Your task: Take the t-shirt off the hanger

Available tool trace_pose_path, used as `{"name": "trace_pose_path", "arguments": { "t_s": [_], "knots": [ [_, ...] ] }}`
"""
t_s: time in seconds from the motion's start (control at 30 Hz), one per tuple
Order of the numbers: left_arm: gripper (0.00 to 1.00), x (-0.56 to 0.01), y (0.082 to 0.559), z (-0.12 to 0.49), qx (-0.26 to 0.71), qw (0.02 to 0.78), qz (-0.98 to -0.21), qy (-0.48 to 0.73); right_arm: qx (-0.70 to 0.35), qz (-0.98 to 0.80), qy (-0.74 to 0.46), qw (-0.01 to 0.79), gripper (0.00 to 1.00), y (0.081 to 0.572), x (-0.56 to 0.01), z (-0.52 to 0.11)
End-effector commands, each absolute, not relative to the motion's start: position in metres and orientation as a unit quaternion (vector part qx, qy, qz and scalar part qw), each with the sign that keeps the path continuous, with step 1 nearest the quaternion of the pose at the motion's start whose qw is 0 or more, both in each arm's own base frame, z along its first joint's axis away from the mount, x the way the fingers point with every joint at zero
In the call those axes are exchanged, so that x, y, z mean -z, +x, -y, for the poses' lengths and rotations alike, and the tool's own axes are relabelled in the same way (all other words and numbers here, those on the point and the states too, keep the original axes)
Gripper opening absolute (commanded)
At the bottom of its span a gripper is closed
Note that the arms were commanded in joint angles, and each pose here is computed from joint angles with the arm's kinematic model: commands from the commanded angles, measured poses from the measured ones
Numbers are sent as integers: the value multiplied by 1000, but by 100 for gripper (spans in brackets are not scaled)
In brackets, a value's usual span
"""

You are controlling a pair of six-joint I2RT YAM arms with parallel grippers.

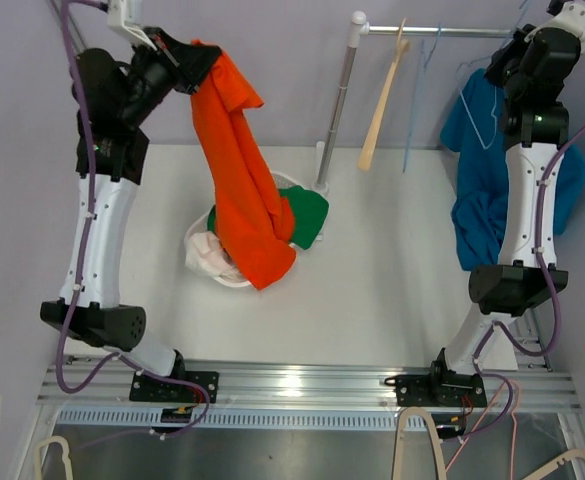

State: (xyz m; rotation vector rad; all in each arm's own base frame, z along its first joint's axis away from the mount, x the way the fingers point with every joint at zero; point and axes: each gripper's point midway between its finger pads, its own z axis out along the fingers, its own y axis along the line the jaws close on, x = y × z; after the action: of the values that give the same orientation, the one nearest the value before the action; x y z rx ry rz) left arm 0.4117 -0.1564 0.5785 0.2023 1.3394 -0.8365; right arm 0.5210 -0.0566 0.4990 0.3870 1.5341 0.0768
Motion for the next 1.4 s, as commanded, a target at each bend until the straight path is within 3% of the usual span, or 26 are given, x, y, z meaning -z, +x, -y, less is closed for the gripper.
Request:
{"name": "trace_pose_path", "arguments": {
  "t_s": [0.0,0.03,0.1,0.17,0.2,0.27,0.37,0.67,1.2,1.23,1.3,1.37],
  "knots": [
    [1,-516,416,163,414,645,-639,63,-74,-660,151,733,0,528,-524,47],
    [1,-536,393,152,408,676,-612,41,-92,-656,135,737,0,531,-526,39],
    [1,-462,401,151,399,656,-641,3,-105,-657,123,737,0,535,-523,33],
    [1,-445,396,142,376,667,-643,-36,-116,-659,123,733,0,541,-516,30],
    [1,-402,394,146,369,641,-671,-52,-121,-661,123,730,0,542,-514,28],
    [1,-376,399,142,350,633,-685,-86,-136,-669,115,721,0,550,-504,21],
    [1,-290,401,133,315,570,-745,-145,-129,-679,99,716,0,557,-494,7],
    [1,-152,372,156,289,457,-826,-159,-129,-696,74,703,0,572,-471,-19],
    [1,-76,348,186,290,368,-871,-150,-95,-726,65,678,2,544,-455,-26],
    [2,-77,349,187,292,366,-870,-151,-93,-726,70,678,8,541,-455,-23],
    [5,-81,350,189,298,368,-868,-151,-100,-720,73,683,9,536,-462,-21],
    [20,-85,350,190,300,370,-867,-150,-85,-713,92,690,20,527,-471,-1]
  ]
}}
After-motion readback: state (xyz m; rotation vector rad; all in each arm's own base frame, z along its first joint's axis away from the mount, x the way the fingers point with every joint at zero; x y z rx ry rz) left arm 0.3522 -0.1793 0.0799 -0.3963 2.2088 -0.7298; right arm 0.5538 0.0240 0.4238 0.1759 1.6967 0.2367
